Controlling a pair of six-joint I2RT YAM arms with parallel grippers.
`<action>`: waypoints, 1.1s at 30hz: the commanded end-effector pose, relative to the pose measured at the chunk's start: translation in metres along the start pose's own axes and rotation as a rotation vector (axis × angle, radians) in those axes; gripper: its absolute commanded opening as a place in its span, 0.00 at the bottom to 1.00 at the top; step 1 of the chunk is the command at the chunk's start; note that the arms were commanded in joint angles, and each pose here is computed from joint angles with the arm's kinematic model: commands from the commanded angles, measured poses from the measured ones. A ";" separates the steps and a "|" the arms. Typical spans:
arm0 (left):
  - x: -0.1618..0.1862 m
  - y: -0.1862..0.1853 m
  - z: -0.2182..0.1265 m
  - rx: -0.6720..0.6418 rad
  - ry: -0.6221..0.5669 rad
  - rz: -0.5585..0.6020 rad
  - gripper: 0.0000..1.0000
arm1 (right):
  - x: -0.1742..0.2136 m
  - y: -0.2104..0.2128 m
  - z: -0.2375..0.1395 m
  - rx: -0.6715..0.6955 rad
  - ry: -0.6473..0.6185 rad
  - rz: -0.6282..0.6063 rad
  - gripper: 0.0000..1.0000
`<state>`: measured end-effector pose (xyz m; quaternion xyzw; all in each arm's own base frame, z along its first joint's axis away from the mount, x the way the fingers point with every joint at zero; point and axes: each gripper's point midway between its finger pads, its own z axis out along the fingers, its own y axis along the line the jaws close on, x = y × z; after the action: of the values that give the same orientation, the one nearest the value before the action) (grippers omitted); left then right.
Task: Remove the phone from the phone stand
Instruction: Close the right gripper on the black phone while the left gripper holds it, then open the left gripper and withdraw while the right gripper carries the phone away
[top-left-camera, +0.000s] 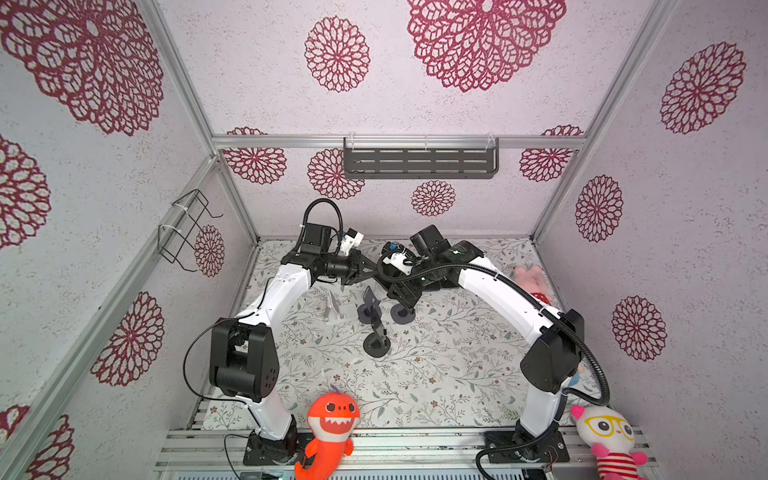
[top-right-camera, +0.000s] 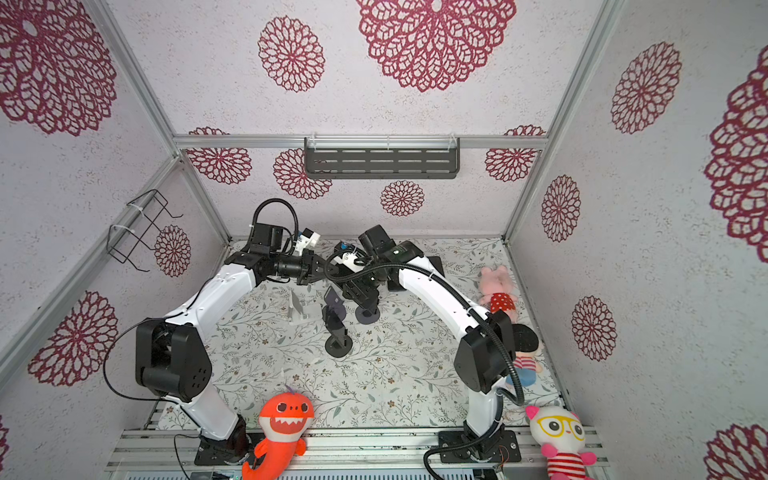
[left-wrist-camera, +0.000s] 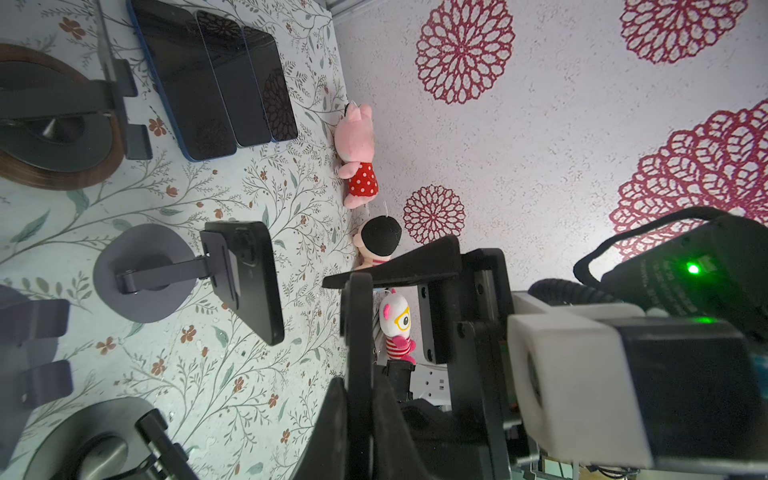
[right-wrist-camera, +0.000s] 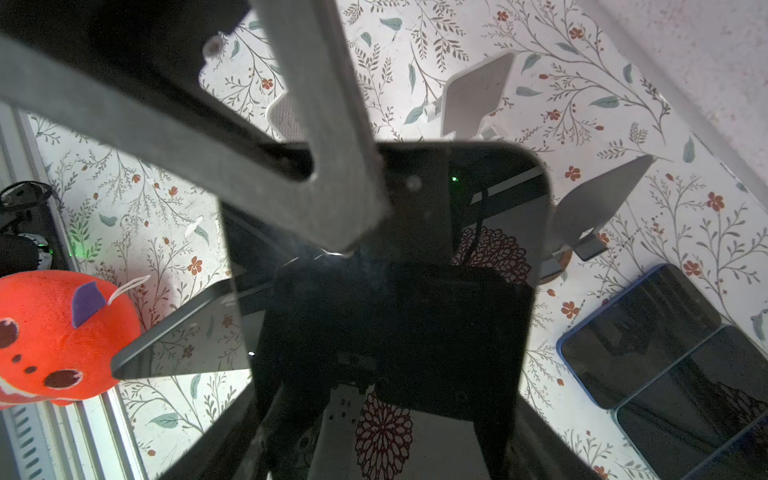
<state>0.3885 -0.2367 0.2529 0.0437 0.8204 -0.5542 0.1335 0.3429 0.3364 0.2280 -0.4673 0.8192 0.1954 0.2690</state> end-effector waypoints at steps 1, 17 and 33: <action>-0.003 -0.020 -0.008 0.059 -0.016 0.045 0.01 | -0.012 -0.001 -0.009 0.025 -0.053 -0.004 0.64; -0.011 -0.009 -0.011 0.043 -0.053 0.021 0.41 | -0.025 -0.012 -0.028 0.039 -0.143 0.080 0.54; -0.016 -0.004 -0.017 0.017 -0.079 0.024 0.46 | -0.004 -0.060 -0.088 0.222 -0.186 0.226 0.52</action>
<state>0.4003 -0.2260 0.2541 0.0234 0.8124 -0.5640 0.1460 0.3705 0.2834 0.2527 -0.3595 0.8580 0.1819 0.3186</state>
